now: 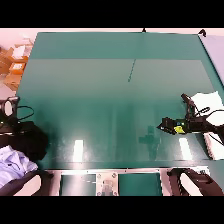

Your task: Fold the shirts.

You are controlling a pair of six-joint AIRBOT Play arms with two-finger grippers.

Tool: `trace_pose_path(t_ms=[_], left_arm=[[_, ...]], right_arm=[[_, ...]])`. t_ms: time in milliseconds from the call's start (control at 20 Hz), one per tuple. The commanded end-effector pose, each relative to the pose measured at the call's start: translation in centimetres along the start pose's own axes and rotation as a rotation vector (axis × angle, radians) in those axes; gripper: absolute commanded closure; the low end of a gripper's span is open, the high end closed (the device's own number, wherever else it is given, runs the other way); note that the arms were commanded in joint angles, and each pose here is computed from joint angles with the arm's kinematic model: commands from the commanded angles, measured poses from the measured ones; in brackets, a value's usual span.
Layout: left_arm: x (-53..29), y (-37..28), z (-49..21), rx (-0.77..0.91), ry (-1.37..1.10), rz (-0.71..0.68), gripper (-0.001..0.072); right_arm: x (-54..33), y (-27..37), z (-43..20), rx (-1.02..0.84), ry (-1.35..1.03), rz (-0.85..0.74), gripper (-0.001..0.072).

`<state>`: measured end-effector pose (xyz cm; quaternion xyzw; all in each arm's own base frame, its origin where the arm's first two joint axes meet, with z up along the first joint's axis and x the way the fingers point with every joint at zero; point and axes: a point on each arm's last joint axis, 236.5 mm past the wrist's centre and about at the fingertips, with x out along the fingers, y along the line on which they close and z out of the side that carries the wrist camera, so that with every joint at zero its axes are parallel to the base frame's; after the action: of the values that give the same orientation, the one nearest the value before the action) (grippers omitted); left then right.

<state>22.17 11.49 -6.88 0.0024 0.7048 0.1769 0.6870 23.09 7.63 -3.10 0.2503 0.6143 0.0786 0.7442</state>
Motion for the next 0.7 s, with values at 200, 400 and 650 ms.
trace_pose_path(t_ms=[200, 400, 650], left_arm=[[-5.1, -1.6, 4.3, 0.013, -0.049, -0.153, 0.0683], [-21.9, -8.6, 10.1, 0.114, -0.456, -0.414, 0.0683], [-36.3, -23.9, 5.2, 0.479, -0.708, -0.745, 0.0682]], right_arm=[[0.0, 0.0, 0.0, -0.001, 0.000, 0.001, 0.0688], [0.0, 0.0, 0.0, 0.000, 0.000, 0.000, 0.0688], [0.0, 0.0, 0.0, 0.000, -0.001, 0.001, 0.0688]])
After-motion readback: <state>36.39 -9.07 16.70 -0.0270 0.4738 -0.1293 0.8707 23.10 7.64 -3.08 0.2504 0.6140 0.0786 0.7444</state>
